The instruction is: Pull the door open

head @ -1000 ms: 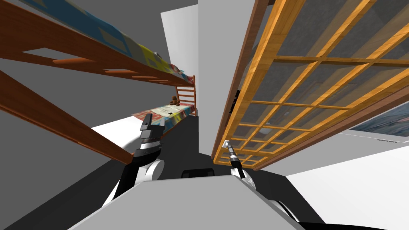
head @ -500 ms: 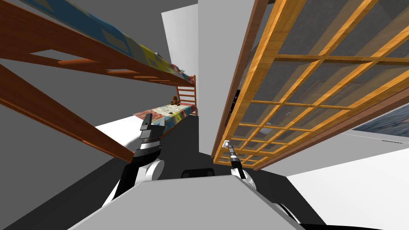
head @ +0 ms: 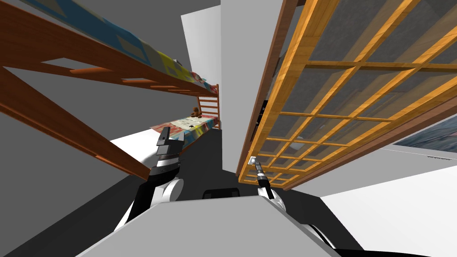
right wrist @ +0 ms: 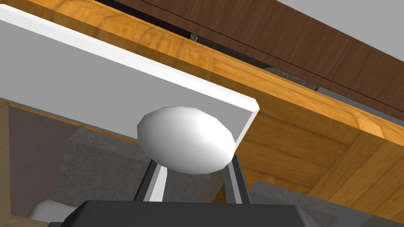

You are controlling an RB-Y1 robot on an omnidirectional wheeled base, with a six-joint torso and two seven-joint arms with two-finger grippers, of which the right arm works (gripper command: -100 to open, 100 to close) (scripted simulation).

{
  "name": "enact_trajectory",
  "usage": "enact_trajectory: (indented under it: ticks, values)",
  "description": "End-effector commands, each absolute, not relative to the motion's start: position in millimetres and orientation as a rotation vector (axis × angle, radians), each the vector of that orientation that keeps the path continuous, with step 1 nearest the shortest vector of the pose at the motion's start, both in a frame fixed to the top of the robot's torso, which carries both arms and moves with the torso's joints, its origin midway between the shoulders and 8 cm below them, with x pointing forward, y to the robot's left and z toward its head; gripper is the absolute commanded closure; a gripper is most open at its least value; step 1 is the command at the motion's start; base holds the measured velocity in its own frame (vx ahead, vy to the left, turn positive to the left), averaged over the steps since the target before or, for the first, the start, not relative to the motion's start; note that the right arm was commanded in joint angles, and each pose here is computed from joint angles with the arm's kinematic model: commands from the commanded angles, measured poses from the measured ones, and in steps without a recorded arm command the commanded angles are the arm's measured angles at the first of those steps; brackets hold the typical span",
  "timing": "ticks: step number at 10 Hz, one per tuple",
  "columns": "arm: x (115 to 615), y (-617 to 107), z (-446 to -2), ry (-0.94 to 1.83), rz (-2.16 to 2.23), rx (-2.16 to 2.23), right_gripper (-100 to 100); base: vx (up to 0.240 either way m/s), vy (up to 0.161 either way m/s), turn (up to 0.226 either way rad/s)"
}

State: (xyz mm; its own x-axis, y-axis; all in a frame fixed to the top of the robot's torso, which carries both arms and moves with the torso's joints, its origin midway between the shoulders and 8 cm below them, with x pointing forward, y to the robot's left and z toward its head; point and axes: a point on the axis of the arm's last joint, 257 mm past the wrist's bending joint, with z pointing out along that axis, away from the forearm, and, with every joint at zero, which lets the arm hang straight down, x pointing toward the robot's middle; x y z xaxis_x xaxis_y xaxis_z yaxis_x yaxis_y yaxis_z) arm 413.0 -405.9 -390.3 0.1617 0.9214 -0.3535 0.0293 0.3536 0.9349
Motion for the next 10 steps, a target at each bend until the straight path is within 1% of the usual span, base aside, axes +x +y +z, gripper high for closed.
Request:
enact_trajectory:
  ticks: [1,10]
  values:
    - [413.1,-391.9,-394.6,1.225,0.887,1.056,100,-0.023,-0.006,0.039]
    - [415.2,-392.3,-394.7,1.119,1.057,1.211,100,-0.026,-0.01,0.026]
